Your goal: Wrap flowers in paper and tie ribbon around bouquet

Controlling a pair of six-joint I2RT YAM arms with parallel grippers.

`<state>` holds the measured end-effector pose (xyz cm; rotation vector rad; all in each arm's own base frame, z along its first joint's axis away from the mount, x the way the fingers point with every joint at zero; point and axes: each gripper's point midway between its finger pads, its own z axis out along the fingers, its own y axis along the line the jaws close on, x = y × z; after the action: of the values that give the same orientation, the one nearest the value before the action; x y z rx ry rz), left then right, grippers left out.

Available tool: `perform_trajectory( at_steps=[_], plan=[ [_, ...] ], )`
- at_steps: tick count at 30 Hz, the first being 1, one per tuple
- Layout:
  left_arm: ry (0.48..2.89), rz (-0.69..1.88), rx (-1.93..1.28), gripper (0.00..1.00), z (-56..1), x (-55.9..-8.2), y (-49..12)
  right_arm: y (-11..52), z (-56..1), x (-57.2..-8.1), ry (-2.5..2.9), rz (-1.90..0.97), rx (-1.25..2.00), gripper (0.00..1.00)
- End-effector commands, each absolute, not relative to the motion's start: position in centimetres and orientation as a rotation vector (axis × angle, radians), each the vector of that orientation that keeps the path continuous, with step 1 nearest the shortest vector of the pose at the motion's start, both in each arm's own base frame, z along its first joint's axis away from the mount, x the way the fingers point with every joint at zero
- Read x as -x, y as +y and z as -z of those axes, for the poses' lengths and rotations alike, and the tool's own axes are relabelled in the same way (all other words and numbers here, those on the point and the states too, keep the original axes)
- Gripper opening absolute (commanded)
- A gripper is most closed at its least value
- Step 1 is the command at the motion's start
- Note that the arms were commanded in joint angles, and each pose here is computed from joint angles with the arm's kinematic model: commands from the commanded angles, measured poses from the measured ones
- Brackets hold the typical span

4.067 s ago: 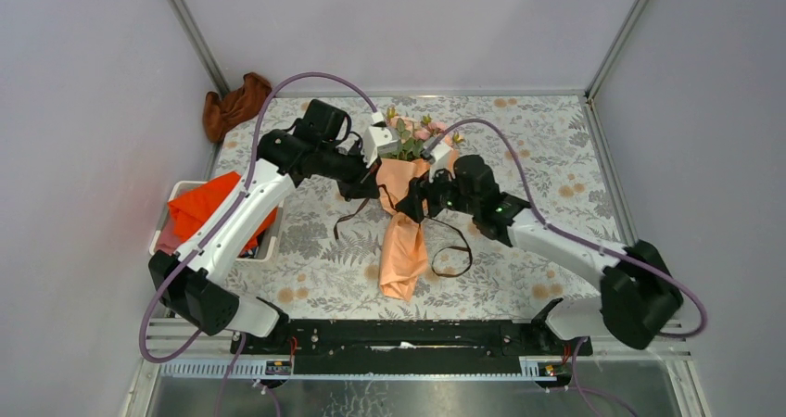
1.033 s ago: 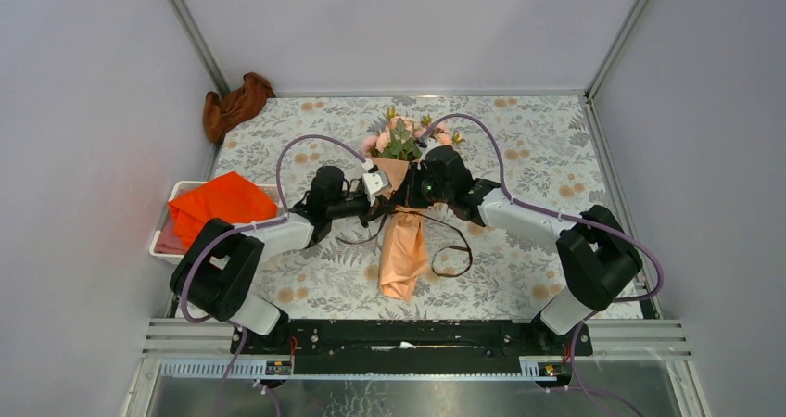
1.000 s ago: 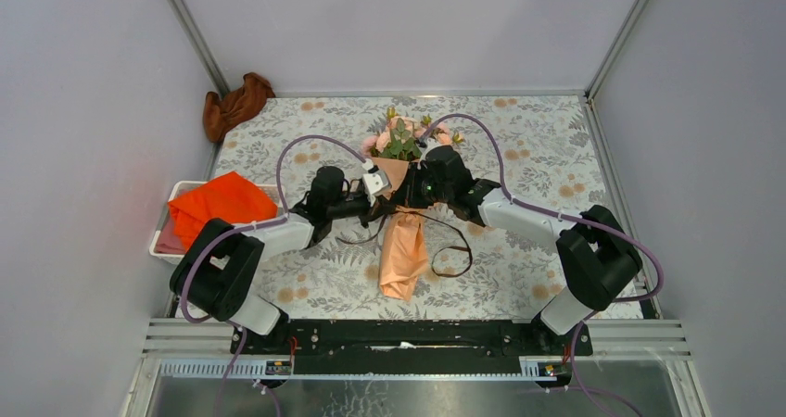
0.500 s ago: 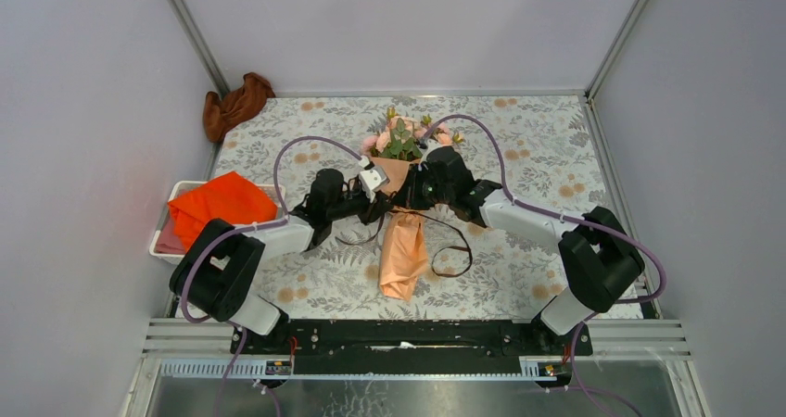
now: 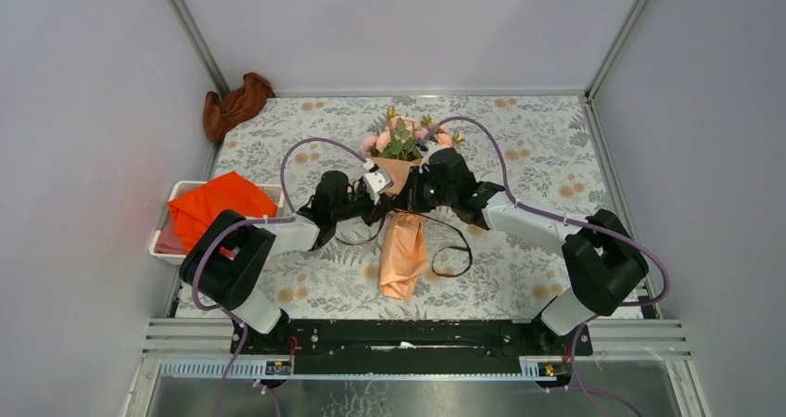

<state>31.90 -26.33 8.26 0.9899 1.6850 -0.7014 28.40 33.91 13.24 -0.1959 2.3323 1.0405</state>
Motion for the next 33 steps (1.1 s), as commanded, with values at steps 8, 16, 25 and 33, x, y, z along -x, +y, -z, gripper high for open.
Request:
perform_trajectory(
  at_steps=[8, 16, 25, 33],
  plan=[
    [1.512, 0.751, -1.067, 0.0, -11.0, -30.6, -27.9, 31.7, -14.6, -28.4, 2.333, -0.906, 0.217, 0.26],
    [1.506, 0.748, -1.078, 0.0, -10.7, -29.7, -27.7, 18.8, -10.5, -25.0, 2.576, -0.244, -0.03, 0.41],
    [1.527, 0.741, -1.073, 0.0, -10.1, -29.4, -27.8, 22.7, -7.0, -20.9, 2.708, -0.471, -0.04, 0.55],
    [1.506, 0.731, -1.086, 0.0, -10.2, -29.5, -28.0, 24.2, -3.2, -21.0, 2.758, -0.426, -0.035, 0.61]
  ],
)
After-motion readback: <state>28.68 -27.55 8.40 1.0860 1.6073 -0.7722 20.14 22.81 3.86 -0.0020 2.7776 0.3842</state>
